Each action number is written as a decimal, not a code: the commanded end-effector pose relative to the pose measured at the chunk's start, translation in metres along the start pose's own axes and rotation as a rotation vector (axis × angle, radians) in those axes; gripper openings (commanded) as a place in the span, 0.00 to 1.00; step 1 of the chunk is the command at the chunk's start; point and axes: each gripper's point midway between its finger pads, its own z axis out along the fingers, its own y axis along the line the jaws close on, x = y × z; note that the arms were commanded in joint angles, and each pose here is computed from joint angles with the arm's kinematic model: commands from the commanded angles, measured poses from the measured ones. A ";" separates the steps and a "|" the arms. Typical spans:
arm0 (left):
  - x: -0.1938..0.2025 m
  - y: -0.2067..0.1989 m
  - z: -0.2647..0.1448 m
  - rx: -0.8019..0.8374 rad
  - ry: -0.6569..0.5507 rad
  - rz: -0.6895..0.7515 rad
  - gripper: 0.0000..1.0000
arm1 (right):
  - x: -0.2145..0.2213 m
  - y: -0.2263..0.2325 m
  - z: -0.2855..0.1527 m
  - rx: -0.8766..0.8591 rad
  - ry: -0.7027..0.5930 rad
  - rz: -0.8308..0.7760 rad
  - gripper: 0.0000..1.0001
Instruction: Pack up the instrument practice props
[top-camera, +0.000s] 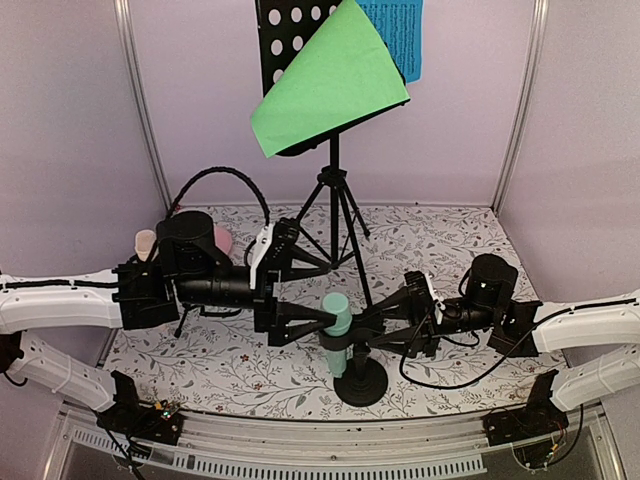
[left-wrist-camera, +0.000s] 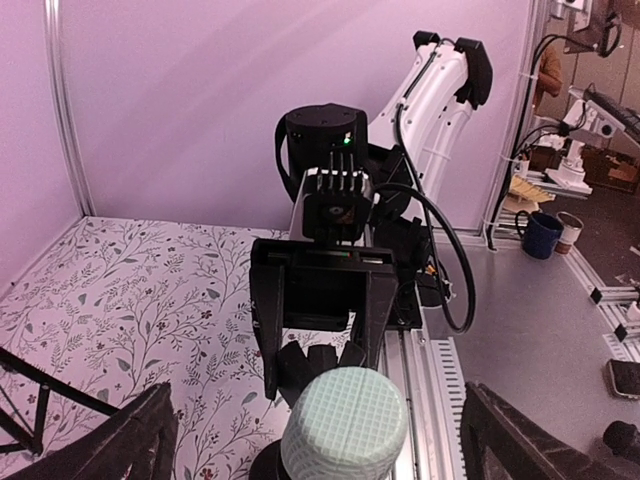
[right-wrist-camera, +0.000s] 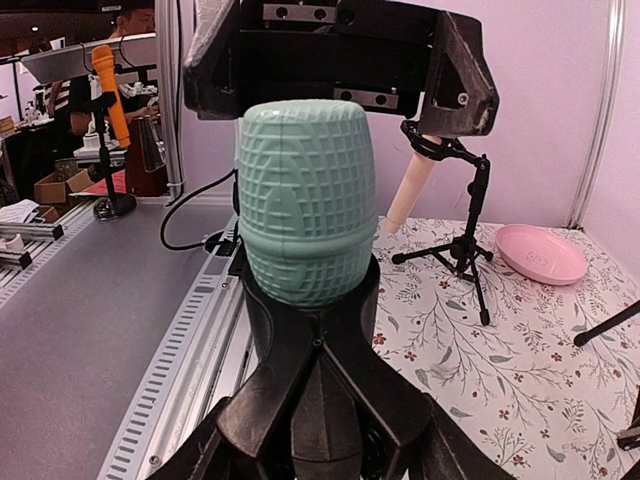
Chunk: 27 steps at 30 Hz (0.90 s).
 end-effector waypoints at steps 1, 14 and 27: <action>0.012 0.012 0.003 -0.058 0.048 0.019 0.99 | -0.008 0.000 0.004 -0.001 -0.010 -0.002 0.43; 0.025 -0.005 0.024 0.008 0.073 0.025 0.83 | -0.006 -0.002 0.005 0.014 0.001 0.005 0.42; 0.021 -0.008 0.027 -0.025 0.058 0.040 0.41 | -0.001 -0.008 0.006 0.039 0.015 0.017 0.36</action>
